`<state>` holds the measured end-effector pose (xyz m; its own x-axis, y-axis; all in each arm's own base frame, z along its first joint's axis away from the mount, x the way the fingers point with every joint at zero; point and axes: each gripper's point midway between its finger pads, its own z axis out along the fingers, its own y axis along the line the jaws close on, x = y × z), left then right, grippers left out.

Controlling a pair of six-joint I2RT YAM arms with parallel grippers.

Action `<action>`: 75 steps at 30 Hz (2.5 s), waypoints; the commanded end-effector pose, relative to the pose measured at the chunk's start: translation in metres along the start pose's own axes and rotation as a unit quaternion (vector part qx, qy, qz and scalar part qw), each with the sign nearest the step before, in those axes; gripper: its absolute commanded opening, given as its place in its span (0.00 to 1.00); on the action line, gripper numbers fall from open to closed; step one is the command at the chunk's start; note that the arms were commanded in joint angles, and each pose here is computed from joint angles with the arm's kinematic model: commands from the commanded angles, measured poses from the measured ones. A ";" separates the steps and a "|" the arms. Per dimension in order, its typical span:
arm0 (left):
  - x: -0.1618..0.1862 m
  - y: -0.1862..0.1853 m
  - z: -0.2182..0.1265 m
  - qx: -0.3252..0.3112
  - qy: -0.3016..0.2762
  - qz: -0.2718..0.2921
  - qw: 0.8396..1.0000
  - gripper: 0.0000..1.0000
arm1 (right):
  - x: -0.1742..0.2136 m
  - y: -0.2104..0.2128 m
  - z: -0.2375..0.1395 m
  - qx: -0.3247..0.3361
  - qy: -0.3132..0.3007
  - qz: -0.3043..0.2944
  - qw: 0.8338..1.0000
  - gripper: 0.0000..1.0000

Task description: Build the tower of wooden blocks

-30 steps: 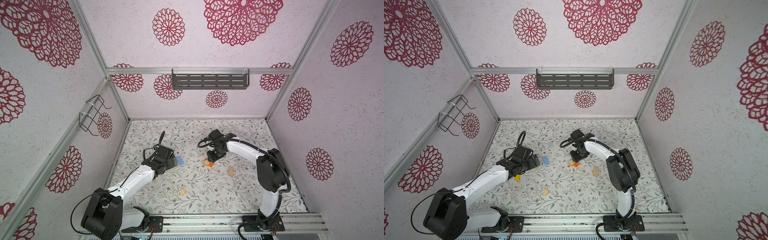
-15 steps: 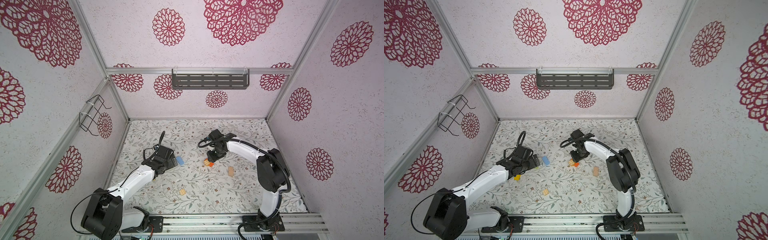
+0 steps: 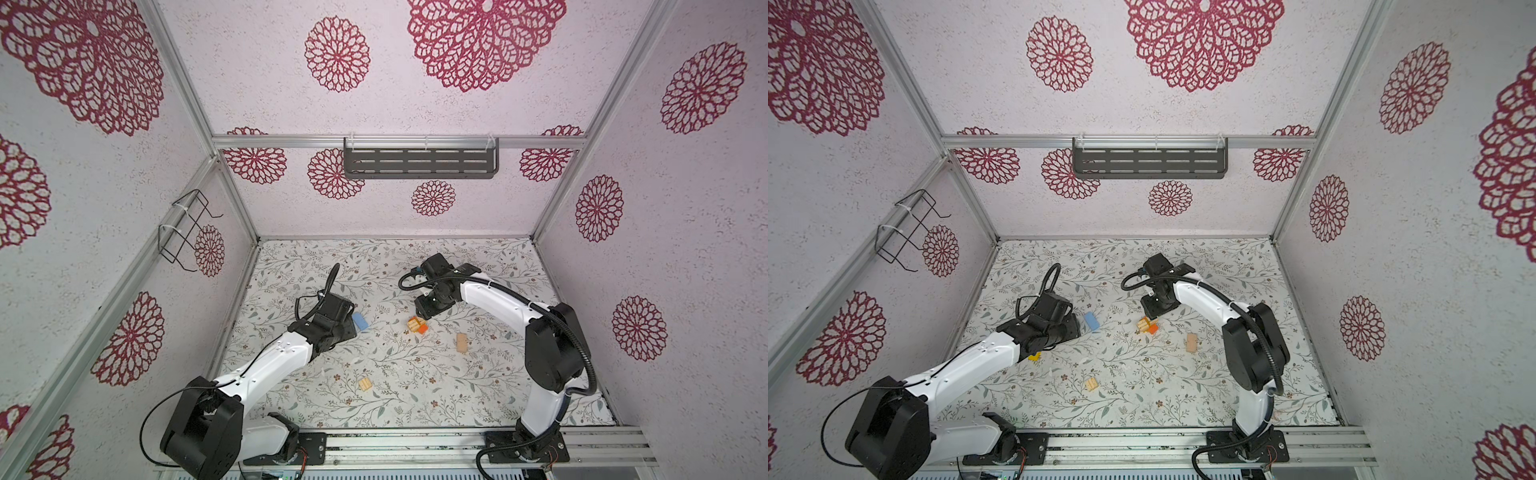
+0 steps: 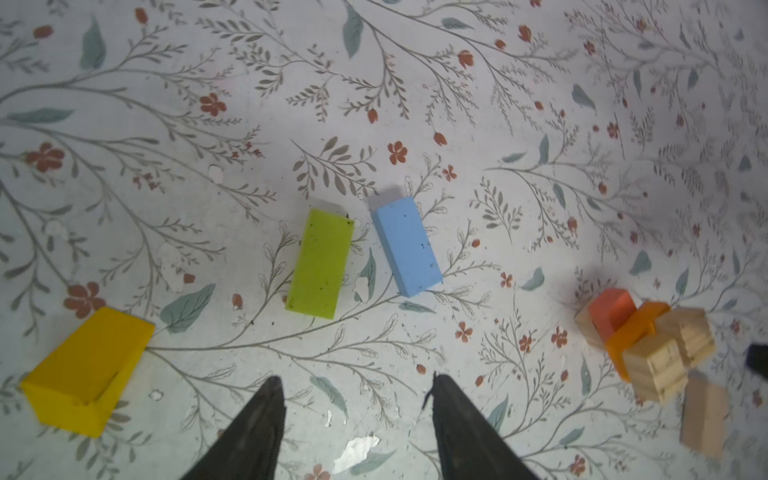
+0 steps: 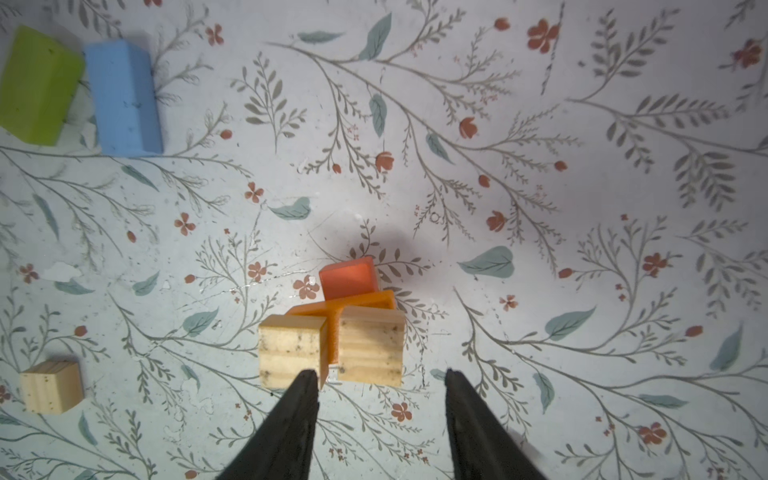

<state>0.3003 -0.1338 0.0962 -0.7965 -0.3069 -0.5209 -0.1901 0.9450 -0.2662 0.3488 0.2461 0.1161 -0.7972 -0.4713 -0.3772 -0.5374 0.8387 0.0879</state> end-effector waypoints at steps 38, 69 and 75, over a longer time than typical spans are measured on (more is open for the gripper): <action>0.056 -0.171 0.035 0.169 0.060 0.086 0.980 0.00 | 0.007 -0.026 0.021 -0.115 -0.053 0.130 0.983 0.16; 0.066 -0.177 0.044 0.171 0.074 0.088 0.978 0.00 | 0.016 -0.021 0.035 -0.134 -0.035 0.128 0.982 0.16; 0.066 -0.181 0.047 0.172 0.074 0.090 0.978 0.00 | 0.017 -0.020 0.036 -0.137 -0.033 0.126 0.982 0.16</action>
<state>0.3029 -0.3198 0.0650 -0.8885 -0.0798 -0.4518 0.1385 0.8921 -0.4301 0.3581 0.2305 0.0753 -0.9018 -0.2203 -0.3718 -0.3750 0.8266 0.4196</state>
